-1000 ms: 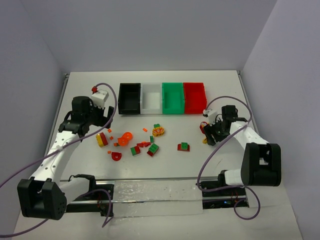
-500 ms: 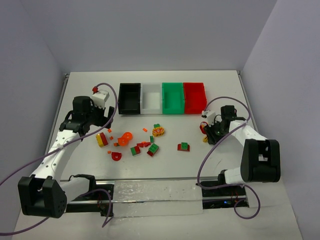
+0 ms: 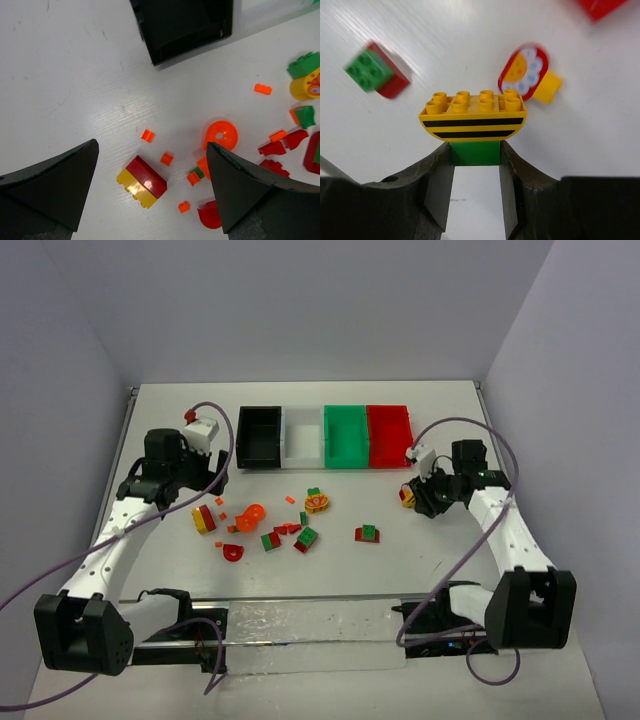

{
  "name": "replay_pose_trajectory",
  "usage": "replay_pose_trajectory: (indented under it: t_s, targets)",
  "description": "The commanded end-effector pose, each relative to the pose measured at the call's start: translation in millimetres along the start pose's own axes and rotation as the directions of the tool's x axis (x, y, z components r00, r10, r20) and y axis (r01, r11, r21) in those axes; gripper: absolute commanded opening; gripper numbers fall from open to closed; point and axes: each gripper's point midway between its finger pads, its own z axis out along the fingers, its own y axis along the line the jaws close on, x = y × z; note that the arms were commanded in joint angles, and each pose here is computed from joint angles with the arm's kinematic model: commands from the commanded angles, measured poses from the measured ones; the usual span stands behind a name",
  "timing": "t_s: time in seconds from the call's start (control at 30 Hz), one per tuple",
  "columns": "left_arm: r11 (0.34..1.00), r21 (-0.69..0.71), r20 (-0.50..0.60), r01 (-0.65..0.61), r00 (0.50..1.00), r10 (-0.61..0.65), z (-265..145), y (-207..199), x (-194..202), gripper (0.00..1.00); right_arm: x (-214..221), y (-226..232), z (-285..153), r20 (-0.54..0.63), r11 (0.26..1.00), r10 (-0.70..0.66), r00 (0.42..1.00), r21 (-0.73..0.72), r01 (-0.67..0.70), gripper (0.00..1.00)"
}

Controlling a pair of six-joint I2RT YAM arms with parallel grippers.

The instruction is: Sort the legos into containers by color

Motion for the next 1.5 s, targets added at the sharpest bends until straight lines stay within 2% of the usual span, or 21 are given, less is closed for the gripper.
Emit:
replay_pose_trajectory:
  t_s: [0.0, 0.1, 0.17, 0.27, 0.4, 0.63, 0.77, 1.07, 1.47]
  targets:
    - [0.983, 0.180, 0.085, 0.045, 0.995, -0.061, -18.6, -32.2, -46.4, 0.99, -68.2, 28.2, -38.1, 0.177, 0.994, -0.109, 0.978, -0.012, 0.113, 0.19]
    - [0.913, 0.400, 0.090, 0.079, 0.988, -0.125, -33.4, -72.7, -68.5, 0.98, -109.2, 61.7, -50.3, 0.274, 0.983, -0.161, 0.948, -0.044, 0.180, 0.18]
    - [0.875, 0.471, 0.077, 0.108, 0.984, -0.162, -38.4, -87.3, -79.0, 0.97, -123.4, 74.2, -53.1, 0.305, 0.978, -0.173, 0.936, -0.061, 0.201, 0.17]
    - [0.765, 0.622, 0.020, 0.168, 0.973, -0.231, -51.2, -117.3, -93.3, 0.95, -154.4, 101.3, -56.8, 0.354, 0.962, -0.225, 0.908, -0.067, 0.264, 0.16]
    - [0.678, 0.704, -0.037, 0.211, 0.964, -0.262, -59.4, -141.3, -99.6, 0.93, -175.0, 122.6, -57.9, 0.368, 0.940, -0.266, 0.891, -0.105, 0.324, 0.15]
    - [0.579, 0.775, -0.126, 0.253, 0.960, -0.251, -63.1, -181.9, -96.3, 0.94, -191.7, 157.8, -51.9, 0.367, 0.890, -0.357, 0.859, -0.147, 0.432, 0.15]
    - [0.518, 0.797, -0.200, 0.311, 0.945, -0.259, -60.8, -192.0, -91.6, 0.94, -194.0, 175.3, -46.6, 0.356, 0.862, -0.407, 0.841, -0.154, 0.482, 0.14]
    - [0.470, 0.824, -0.236, 0.316, 0.946, -0.222, -59.2, -213.1, -84.1, 0.95, -200.3, 198.1, -39.0, 0.347, 0.830, -0.448, 0.824, -0.179, 0.527, 0.10]
    - [0.418, 0.835, -0.294, 0.356, 0.933, -0.207, -55.6, -227.4, -78.6, 0.94, -210.5, 209.3, -35.6, 0.354, 0.818, -0.466, 0.811, -0.179, 0.547, 0.10]
